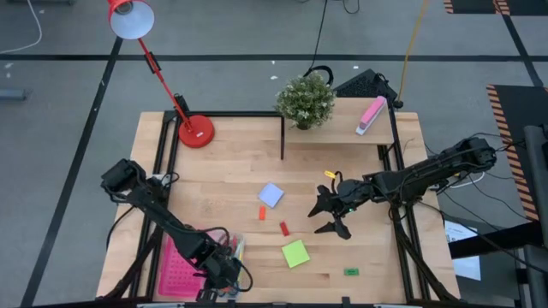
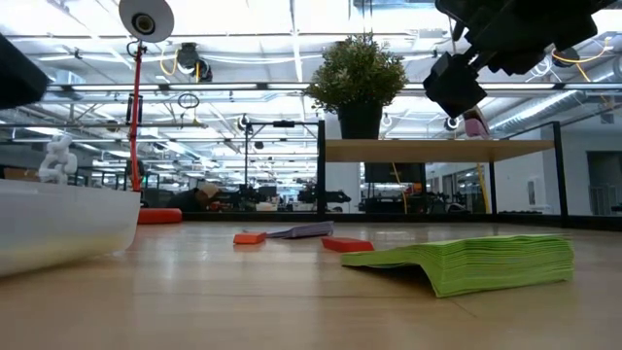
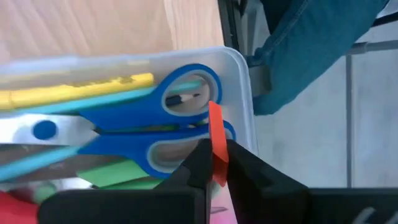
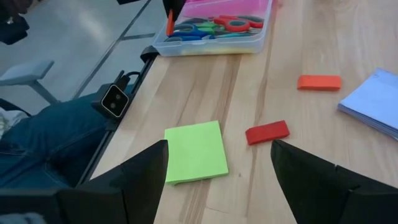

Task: Pack school essentials
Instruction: Put the right orange eraser into the pink supply box, then put the red eraser into the pink supply box

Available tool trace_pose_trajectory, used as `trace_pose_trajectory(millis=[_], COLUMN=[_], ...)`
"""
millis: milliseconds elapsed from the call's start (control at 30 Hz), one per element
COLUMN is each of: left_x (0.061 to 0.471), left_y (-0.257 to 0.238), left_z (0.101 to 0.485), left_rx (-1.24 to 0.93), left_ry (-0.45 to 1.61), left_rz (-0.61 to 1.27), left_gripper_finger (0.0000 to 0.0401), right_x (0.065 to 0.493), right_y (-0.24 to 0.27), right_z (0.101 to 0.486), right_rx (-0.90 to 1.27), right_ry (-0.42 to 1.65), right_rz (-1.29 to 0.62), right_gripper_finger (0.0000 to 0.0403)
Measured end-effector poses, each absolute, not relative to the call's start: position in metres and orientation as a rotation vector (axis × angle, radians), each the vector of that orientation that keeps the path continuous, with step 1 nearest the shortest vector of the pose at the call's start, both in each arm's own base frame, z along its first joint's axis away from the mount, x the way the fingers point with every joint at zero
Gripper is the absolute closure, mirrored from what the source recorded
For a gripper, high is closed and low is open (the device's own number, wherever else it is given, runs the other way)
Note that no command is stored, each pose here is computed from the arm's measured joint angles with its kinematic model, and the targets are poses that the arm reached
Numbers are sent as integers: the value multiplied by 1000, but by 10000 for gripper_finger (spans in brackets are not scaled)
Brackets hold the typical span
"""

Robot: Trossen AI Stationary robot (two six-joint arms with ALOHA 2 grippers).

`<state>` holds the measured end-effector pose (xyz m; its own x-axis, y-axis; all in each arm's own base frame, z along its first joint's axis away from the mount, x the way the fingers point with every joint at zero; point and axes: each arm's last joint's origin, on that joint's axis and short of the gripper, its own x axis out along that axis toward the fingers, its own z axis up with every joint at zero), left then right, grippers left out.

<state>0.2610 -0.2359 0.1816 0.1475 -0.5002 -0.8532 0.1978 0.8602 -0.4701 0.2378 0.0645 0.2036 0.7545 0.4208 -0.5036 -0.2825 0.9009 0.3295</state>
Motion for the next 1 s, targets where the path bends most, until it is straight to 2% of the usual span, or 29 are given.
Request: trace_pose_trajectory(millis=[233,400,1000], left_x=[269,273,277], left_y=[-227,-222,-214], left_z=[182,181,180], left_rx=[-267,-274,-165], left_ry=[1316,1295,1189], left_rz=[-503,-432,-223], left_gripper_finger=[351,341,219], right_x=[238,238,238], right_y=[64,64,64], right_z=[203,203,203], right_rx=[239,238,264], right_ry=[607,607,614], right_rz=[387,387,378], right_gripper_finger=[126,126,126])
